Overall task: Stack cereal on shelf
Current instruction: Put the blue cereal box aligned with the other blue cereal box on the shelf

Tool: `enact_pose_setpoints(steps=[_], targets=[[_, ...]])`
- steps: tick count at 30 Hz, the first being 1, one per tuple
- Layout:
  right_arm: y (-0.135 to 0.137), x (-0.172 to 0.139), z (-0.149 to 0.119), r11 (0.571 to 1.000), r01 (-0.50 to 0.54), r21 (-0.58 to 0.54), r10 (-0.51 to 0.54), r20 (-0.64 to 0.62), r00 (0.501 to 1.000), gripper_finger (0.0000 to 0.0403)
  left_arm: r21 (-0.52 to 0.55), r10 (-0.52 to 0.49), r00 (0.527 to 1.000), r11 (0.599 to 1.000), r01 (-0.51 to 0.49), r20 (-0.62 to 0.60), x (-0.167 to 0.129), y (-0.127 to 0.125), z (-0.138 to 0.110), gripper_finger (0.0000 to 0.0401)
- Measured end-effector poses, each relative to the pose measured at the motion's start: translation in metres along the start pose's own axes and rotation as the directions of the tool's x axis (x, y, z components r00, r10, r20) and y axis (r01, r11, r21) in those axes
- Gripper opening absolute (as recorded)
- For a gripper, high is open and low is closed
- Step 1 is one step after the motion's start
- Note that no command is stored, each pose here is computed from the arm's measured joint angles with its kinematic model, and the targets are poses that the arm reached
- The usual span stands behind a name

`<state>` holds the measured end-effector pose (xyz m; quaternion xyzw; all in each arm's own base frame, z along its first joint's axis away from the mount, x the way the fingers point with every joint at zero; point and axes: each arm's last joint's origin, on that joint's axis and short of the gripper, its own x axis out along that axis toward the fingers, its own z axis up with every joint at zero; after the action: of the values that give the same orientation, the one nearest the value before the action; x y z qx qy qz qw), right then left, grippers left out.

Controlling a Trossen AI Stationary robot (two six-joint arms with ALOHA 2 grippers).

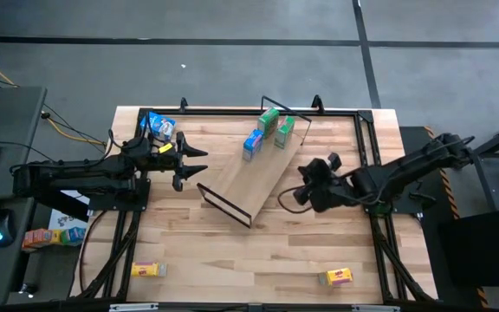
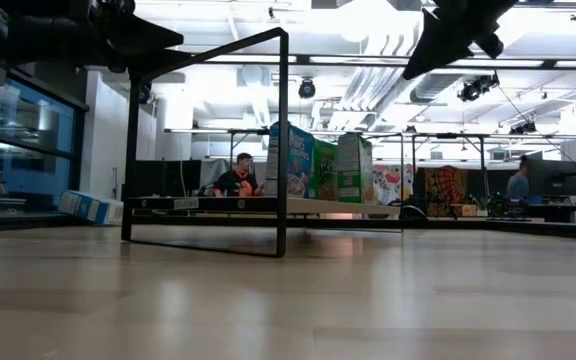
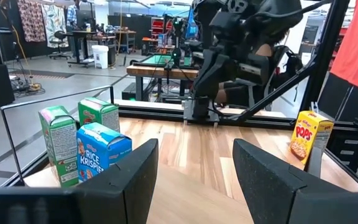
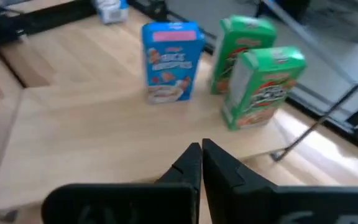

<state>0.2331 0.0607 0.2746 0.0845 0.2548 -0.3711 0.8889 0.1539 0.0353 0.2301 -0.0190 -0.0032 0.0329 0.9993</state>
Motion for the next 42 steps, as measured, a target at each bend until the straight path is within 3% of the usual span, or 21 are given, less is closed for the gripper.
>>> enact_pose_setpoints(steps=[6,15,18,22,26,31,35,39,42], targets=[[-0.012,-0.002,-0.01,0.995,0.097,0.008,-0.097,-0.048,0.994,0.0055,0.014,0.001,1.0,1.0,0.0,-0.014,0.0,0.0,-0.001,0.0198],[-0.033,-0.009,-0.022,0.967,0.254,0.029,-0.25,-0.113,0.962,0.0228,0.013,0.011,1.0,1.0,-0.011,0.001,0.0,0.0,0.0,0.0198],[-0.033,-0.009,-0.022,0.966,0.259,0.027,-0.254,-0.11,0.961,0.0269,-0.043,0.106,0.994,0.993,-0.105,0.007,0.0,0.003,0.0,0.0198],[-0.033,-0.007,-0.024,0.964,0.266,0.022,-0.263,-0.084,0.961,0.0287,-0.077,0.296,0.955,0.952,-0.298,-0.03,-0.001,0.009,-0.004,0.0198],[-0.036,0.0,-0.037,0.958,0.286,0.022,-0.283,-0.09,0.955,0.0286,-0.07,0.521,0.846,0.845,-0.53,-0.119,-0.005,0.015,-0.012,0.0198],[-0.045,0.012,-0.06,0.941,0.332,0.072,-0.322,-0.117,0.939,0.0265,0.031,0.75,0.579,0.619,-0.785,-0.319,-0.009,0.031,-0.014,0.018],[-0.049,0.023,-0.07,0.928,0.351,0.126,-0.343,-0.087,0.935,0.0234,0.106,0.817,0.395,0.477,-0.873,-0.421,-0.006,0.048,-0.025,0.0112],[-0.051,0.033,-0.068,0.91,0.362,0.202,-0.367,-0.01,0.93,0.0184,0.183,0.828,0.261,0.394,-0.901,-0.496,-0.001,0.067,-0.045,0.0016],[-0.051,0.042,-0.061,0.903,0.369,0.218,-0.385,0.03,0.923,0.0117,0.205,0.823,0.204,0.357,-0.911,-0.53,0.002,0.078,-0.056,0.0015]])
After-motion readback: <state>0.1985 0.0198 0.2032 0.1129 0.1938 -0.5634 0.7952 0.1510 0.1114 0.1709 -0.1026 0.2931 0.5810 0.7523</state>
